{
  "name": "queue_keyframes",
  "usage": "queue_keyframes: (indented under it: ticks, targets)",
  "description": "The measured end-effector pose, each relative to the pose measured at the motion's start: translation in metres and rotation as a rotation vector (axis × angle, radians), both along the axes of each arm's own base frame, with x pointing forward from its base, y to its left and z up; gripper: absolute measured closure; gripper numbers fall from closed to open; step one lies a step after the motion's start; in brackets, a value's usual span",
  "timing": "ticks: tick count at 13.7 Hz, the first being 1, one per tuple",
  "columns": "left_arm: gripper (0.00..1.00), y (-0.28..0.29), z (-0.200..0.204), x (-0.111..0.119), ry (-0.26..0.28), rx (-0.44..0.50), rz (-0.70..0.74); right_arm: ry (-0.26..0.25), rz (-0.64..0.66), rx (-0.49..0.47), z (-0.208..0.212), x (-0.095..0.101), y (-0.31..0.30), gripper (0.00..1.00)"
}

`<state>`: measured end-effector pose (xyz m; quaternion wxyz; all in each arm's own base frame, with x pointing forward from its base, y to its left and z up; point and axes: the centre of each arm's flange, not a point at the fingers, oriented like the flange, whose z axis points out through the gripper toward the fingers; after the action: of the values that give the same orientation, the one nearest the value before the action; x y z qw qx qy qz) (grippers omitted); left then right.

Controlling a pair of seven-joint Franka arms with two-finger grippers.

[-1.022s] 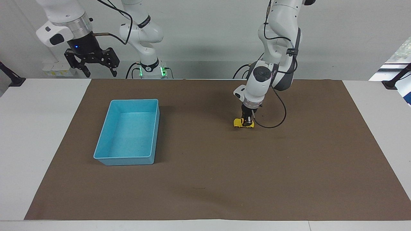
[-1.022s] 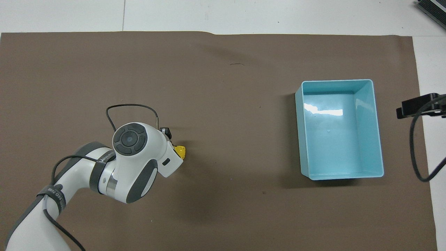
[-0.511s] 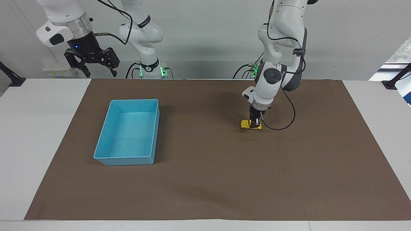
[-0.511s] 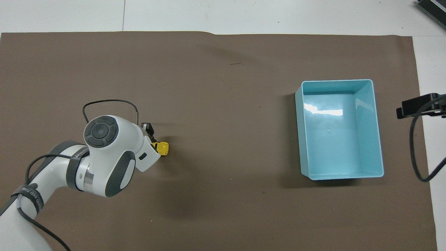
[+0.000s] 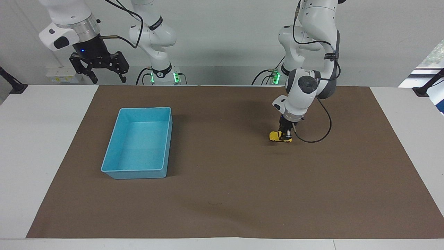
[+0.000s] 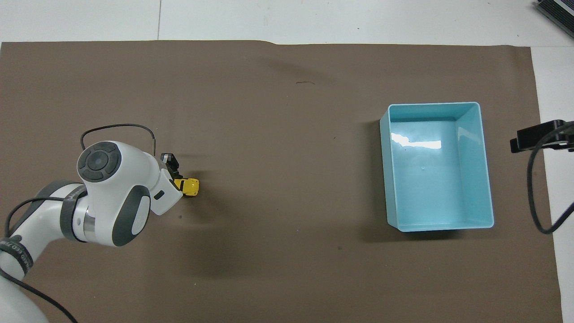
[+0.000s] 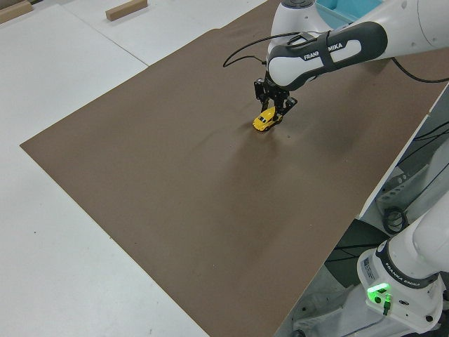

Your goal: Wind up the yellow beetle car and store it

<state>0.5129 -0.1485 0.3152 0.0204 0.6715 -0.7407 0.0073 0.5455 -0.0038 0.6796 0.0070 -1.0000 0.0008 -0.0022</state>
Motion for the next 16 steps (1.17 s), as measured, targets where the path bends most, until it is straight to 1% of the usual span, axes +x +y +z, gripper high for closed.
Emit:
queue_keyframes:
  ticks: [1,2,3,4,5,6,7,8,9,11,14,16]
  targets:
    - [0.57,0.002,0.000,0.001,0.003,0.001,-0.001,0.000,-0.001,0.000,0.000,0.000,0.000,0.00]
    - [0.51,0.002,0.000,0.001,0.014,0.004,-0.004,0.000,-0.001,0.000,0.000,0.000,0.000,0.00]
    - [0.42,0.001,0.004,0.002,0.037,0.009,-0.005,0.000,-0.001,0.000,0.000,0.000,0.000,0.00]
    - [0.29,0.002,0.016,0.006,0.056,0.012,-0.005,0.000,-0.001,0.000,0.000,0.000,0.000,0.00]
    - [0.16,0.003,0.037,0.012,0.060,0.011,0.002,0.000,-0.001,0.000,0.000,0.000,0.000,0.00]
    - [0.06,0.005,0.060,0.017,0.048,0.006,0.021,0.000,-0.001,0.000,0.000,0.000,-0.001,0.00]
    - [0.00,0.009,0.082,0.020,0.027,0.000,0.059,0.002,-0.002,0.000,0.000,0.000,-0.001,0.00]
    - [0.00,0.016,0.102,0.021,0.005,-0.007,0.117,0.004,-0.002,0.000,0.000,0.000,-0.001,0.00]
    - [0.00,0.025,0.117,0.022,-0.015,-0.014,0.207,0.006,-0.002,0.000,-0.001,-0.001,-0.001,0.00]
    - [0.00,0.049,0.138,0.027,-0.038,-0.026,0.461,0.008,-0.001,0.000,-0.001,-0.001,0.000,0.00]
    - [0.00,0.077,0.155,0.037,-0.044,-0.042,0.825,0.010,0.011,0.000,-0.001,-0.001,0.001,0.00]
    - [0.00,0.091,0.168,0.041,-0.023,-0.042,1.070,0.014,0.064,0.001,-0.003,-0.002,0.002,0.00]
